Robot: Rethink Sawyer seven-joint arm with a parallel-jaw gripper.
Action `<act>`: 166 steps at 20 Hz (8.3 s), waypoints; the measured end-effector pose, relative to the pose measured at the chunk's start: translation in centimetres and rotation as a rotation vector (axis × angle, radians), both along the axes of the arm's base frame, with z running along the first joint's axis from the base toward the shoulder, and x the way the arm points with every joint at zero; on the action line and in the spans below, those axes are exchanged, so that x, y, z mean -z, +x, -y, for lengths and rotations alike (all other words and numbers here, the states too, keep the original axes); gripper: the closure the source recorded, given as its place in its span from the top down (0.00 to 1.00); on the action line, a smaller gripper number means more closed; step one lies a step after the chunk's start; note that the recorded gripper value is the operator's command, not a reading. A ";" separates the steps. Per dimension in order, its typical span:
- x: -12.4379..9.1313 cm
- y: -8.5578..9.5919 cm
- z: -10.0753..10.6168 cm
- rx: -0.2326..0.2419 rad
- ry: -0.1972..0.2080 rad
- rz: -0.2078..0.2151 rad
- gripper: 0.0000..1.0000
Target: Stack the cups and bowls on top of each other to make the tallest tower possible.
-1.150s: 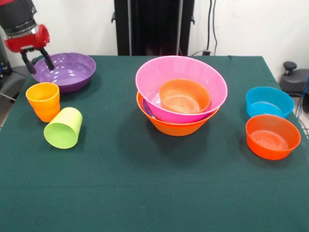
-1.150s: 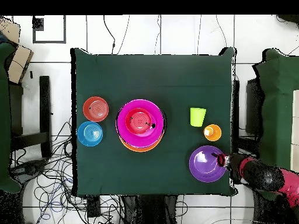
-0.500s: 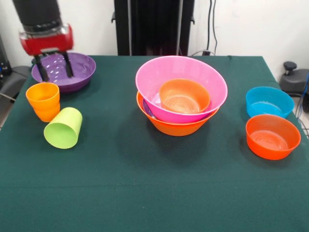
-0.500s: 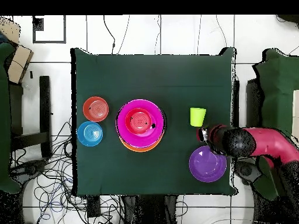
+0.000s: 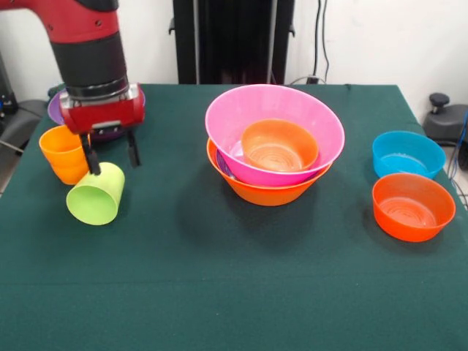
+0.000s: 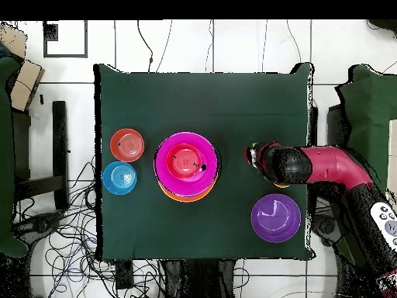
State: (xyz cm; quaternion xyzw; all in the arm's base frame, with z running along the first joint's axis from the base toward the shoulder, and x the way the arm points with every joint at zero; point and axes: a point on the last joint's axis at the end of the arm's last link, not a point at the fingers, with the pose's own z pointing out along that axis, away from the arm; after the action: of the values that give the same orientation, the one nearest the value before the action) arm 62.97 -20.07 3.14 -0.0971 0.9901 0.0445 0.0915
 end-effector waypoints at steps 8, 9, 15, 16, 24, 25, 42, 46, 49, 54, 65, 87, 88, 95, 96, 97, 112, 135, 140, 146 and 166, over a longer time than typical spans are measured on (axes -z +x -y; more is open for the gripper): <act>2.3 -0.3 4.5 0.096 0.004 0.016 1.00; 2.3 -0.3 4.9 0.102 0.001 0.016 1.00; 2.7 -1.2 6.4 0.123 -0.019 0.000 1.00; 2.7 -1.4 6.6 0.125 -0.022 -0.003 1.00; -0.8 -1.2 7.5 0.140 -0.052 0.007 1.00; -1.9 -1.1 7.6 0.145 -0.056 0.006 1.00; -11.9 -0.5 8.6 0.206 -0.095 -0.044 1.00; -11.0 -1.2 8.3 0.203 -0.084 -0.039 1.00; -10.0 -2.1 8.0 0.202 -0.068 -0.024 1.00; -8.0 -4.0 7.4 0.205 -0.039 0.005 1.00; -3.9 -7.7 7.6 0.228 0.020 0.022 1.00; -1.8 -11.0 11.0 0.321 0.086 -0.013 1.00; -2.1 -10.8 11.1 0.322 0.085 -0.009 1.00; -5.3 -9.4 12.4 0.350 0.055 0.027 1.00; -6.0 -8.8 12.6 0.353 0.045 0.038 1.00; -6.2 -8.4 12.7 0.354 0.042 0.042 1.00; -5.4 -0.6 9.3 0.304 0.047 0.099 1.00; -2.9 -1.8 8.6 0.321 0.084 0.092 1.00; -1.7 -2.0 8.6 0.336 0.102 0.106 0.00; -1.0 -2.2 8.5 0.343 0.106 0.109 0.00; -1.3 -3.0 9.3 0.345 0.067 0.093 1.00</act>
State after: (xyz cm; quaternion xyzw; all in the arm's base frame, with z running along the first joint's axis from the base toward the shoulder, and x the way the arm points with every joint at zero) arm 59.96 -29.33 4.43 0.0752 0.9847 0.0565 0.1467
